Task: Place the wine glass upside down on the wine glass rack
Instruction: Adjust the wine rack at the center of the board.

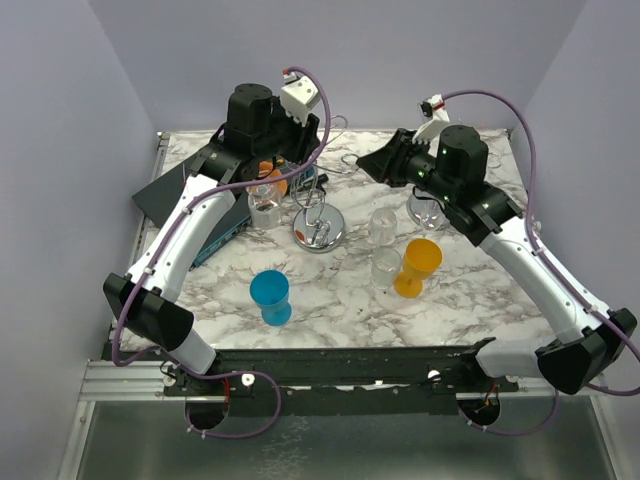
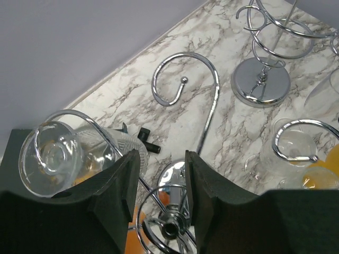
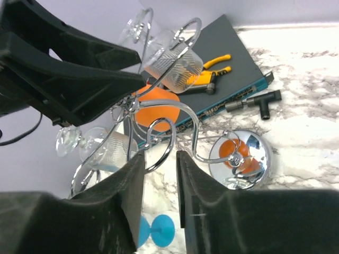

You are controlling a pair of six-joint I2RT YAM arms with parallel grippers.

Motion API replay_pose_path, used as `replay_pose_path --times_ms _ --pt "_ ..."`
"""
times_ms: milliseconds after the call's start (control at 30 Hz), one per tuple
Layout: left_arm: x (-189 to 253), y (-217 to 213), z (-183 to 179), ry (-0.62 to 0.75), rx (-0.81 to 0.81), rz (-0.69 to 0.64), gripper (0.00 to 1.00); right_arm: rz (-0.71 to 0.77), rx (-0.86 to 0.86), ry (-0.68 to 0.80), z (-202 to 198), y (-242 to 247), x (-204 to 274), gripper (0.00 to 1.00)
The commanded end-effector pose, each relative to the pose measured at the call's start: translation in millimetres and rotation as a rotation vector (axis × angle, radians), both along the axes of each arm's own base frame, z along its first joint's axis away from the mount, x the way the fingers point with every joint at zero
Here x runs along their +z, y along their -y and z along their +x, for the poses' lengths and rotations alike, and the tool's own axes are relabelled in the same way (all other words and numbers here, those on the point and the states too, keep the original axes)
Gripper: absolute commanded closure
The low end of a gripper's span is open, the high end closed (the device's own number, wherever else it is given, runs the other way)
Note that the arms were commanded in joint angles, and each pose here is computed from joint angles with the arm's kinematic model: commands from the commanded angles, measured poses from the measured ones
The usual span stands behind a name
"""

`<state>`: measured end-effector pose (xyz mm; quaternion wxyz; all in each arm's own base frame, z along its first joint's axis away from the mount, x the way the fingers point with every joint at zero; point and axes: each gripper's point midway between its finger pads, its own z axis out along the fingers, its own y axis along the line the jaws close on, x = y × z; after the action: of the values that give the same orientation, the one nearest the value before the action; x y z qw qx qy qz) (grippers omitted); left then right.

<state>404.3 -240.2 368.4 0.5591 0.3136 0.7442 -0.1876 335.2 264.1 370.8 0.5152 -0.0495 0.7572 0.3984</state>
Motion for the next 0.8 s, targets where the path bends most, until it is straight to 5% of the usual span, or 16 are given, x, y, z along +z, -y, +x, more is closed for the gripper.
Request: replay_pose_path --times_ms 0,233,767 --pt "17.7 -2.9 -14.9 0.032 -0.025 -0.029 0.55 -0.096 -0.071 0.09 -3.2 22.8 30.1 0.59" --pt "20.8 -3.8 -25.2 0.036 -0.046 -0.038 0.55 -0.129 -0.101 0.156 7.8 26.9 56.1 0.47" --pt "31.4 -2.9 -32.3 0.049 -0.064 -0.059 0.54 -0.163 -0.079 0.108 28.2 12.6 32.8 0.46"
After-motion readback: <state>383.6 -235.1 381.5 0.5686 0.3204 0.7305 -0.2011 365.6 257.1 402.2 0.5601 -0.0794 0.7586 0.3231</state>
